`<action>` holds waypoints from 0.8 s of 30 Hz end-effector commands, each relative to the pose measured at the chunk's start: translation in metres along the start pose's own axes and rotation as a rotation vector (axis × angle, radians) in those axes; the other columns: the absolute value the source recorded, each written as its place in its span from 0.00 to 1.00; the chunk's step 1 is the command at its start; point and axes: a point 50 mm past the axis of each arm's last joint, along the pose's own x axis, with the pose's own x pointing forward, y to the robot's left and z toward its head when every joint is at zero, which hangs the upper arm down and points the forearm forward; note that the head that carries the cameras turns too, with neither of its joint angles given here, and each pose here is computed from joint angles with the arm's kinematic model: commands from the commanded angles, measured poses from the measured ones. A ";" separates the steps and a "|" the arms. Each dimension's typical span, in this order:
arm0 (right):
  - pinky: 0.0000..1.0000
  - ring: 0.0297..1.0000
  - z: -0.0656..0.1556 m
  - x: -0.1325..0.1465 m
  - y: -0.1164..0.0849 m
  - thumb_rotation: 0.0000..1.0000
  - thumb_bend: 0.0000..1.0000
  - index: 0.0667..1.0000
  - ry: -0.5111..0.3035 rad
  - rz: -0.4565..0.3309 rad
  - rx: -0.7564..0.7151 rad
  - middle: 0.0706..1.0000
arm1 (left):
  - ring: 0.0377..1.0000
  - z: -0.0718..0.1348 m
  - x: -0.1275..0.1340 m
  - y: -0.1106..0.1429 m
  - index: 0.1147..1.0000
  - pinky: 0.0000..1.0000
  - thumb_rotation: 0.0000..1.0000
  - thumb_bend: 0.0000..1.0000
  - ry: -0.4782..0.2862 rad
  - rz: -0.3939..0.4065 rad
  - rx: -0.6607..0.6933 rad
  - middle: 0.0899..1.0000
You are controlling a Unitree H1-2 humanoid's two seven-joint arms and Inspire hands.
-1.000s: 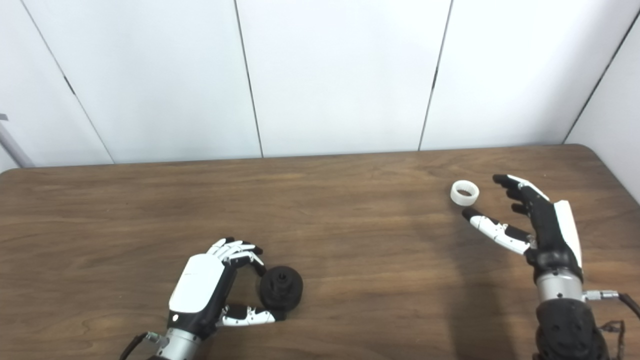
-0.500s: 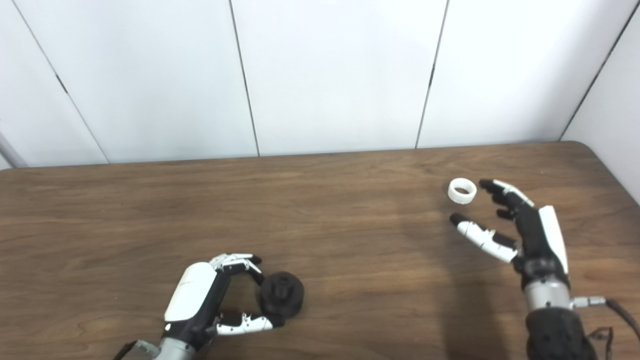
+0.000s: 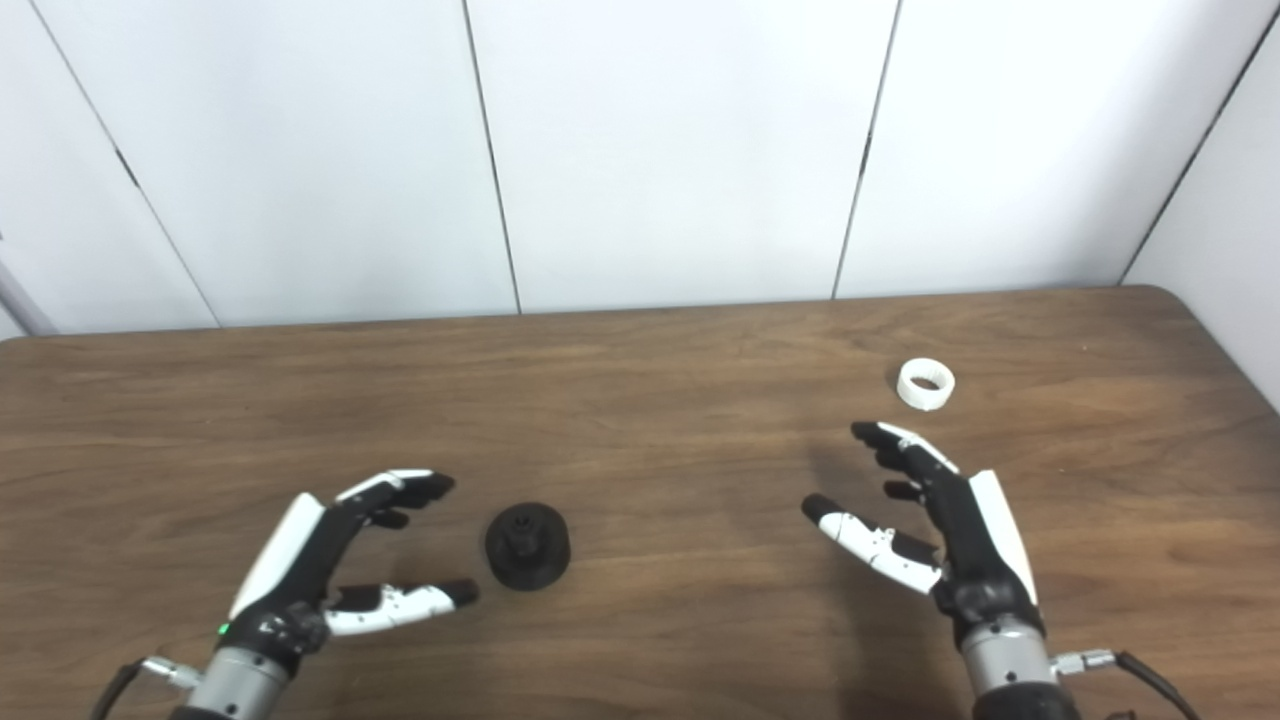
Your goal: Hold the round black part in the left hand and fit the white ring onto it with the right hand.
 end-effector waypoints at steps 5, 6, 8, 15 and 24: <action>0.77 0.84 0.014 -0.006 0.002 0.47 0.51 0.80 -0.078 0.000 -0.005 0.83 | 0.82 0.005 -0.006 0.018 0.81 0.88 0.33 0.90 -0.060 0.051 -0.057 0.79; 0.77 0.83 0.014 -0.007 0.002 0.48 0.52 0.80 -0.076 0.003 -0.003 0.83 | 0.82 0.003 -0.007 0.017 0.81 0.89 0.33 0.90 -0.061 0.060 -0.081 0.79; 0.78 0.83 0.013 -0.008 0.002 0.50 0.51 0.81 -0.071 0.009 0.005 0.84 | 0.84 0.000 -0.010 0.014 0.85 0.88 0.37 0.86 -0.056 0.084 -0.146 0.82; 0.83 0.86 0.013 -0.012 0.007 0.68 0.47 0.84 -0.063 0.031 0.073 0.85 | 0.99 -0.014 -0.018 0.006 1.00 0.99 0.96 0.65 -0.036 0.101 -0.482 0.99; 0.91 0.96 0.009 -0.019 0.018 0.89 0.47 0.93 -0.069 0.091 0.297 0.95 | 1.00 -0.039 -0.037 -0.001 1.00 1.00 1.00 0.70 -0.026 0.131 -0.648 1.00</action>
